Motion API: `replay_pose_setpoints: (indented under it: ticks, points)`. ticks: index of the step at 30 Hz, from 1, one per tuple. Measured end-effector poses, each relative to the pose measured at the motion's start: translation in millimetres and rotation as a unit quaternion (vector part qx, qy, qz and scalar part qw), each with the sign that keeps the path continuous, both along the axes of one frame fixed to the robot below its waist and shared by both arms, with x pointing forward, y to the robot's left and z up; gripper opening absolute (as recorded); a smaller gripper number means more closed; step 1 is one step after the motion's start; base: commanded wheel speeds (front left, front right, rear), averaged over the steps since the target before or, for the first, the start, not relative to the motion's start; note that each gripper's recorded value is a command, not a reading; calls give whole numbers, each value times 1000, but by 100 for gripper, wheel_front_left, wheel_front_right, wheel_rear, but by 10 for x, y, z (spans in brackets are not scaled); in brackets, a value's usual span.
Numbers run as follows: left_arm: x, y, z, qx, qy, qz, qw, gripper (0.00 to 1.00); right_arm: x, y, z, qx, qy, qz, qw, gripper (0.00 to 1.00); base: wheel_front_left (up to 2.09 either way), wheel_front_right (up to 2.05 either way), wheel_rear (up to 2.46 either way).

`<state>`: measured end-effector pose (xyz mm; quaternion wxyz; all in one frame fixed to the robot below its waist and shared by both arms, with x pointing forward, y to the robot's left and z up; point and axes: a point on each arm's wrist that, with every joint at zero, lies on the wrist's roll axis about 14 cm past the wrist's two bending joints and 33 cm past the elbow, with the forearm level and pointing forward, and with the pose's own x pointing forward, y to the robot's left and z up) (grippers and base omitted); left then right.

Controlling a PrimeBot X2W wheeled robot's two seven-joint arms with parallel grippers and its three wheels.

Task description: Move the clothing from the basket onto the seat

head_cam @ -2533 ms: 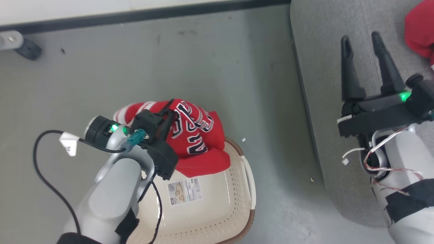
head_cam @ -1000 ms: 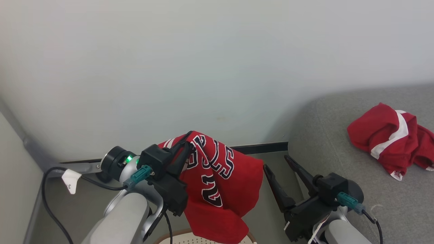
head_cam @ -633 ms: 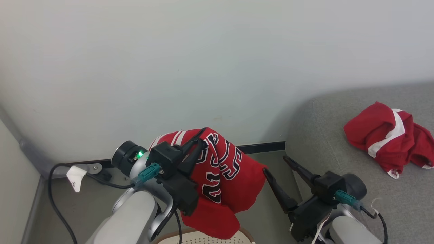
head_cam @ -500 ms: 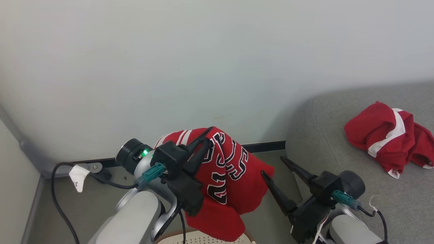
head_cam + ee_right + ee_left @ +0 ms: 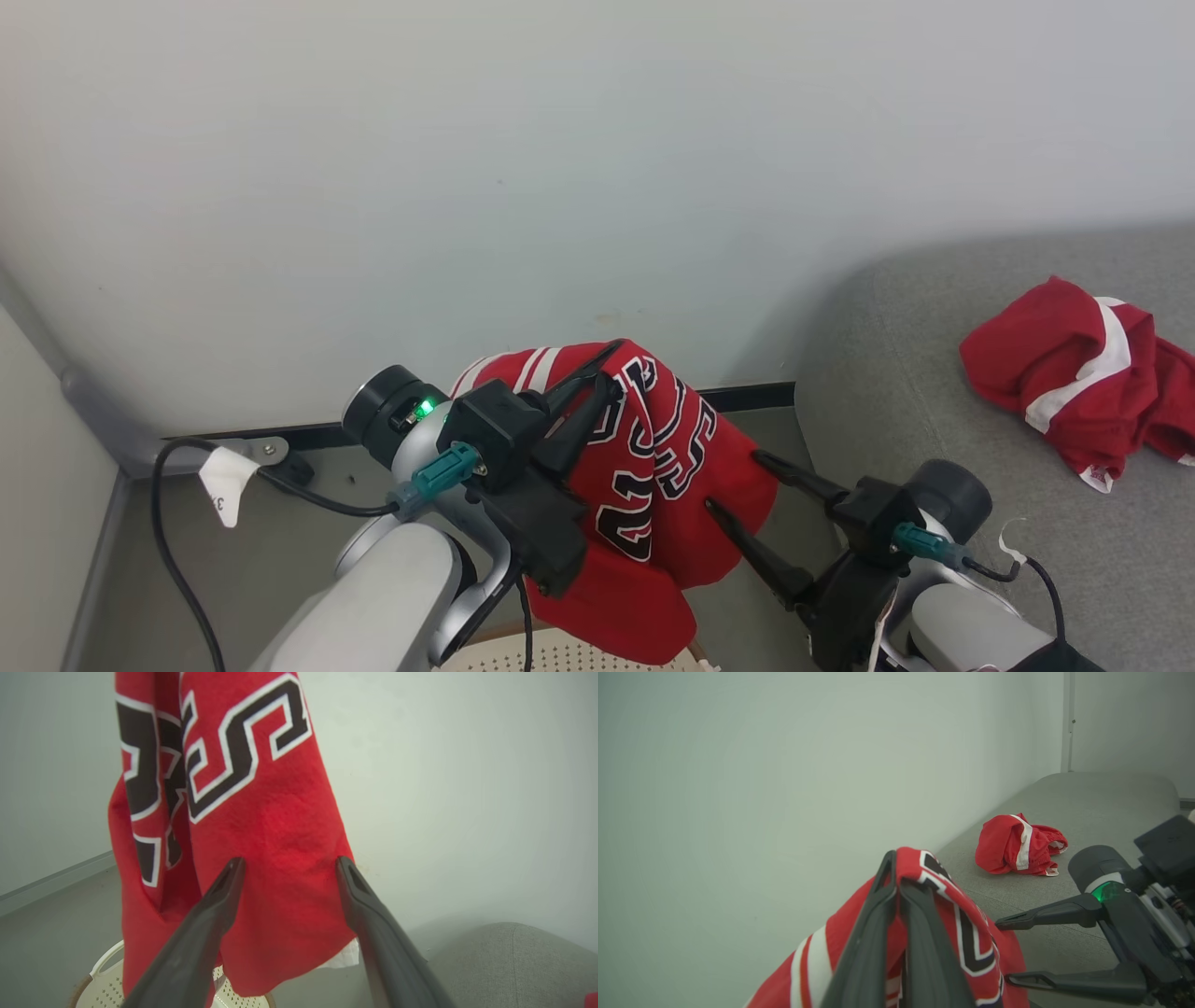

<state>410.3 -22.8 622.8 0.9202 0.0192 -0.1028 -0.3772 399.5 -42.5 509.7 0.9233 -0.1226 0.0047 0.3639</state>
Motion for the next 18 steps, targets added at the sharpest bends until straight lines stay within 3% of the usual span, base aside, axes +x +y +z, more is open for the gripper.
replay_pose_setpoints:
  ticks: [18]
  points:
    - [-89, -40, 130, -8, -7, -16, 1000, 0, 136, -117, 18, -54, 9, 34, 998, 100, 0, 0, 0]
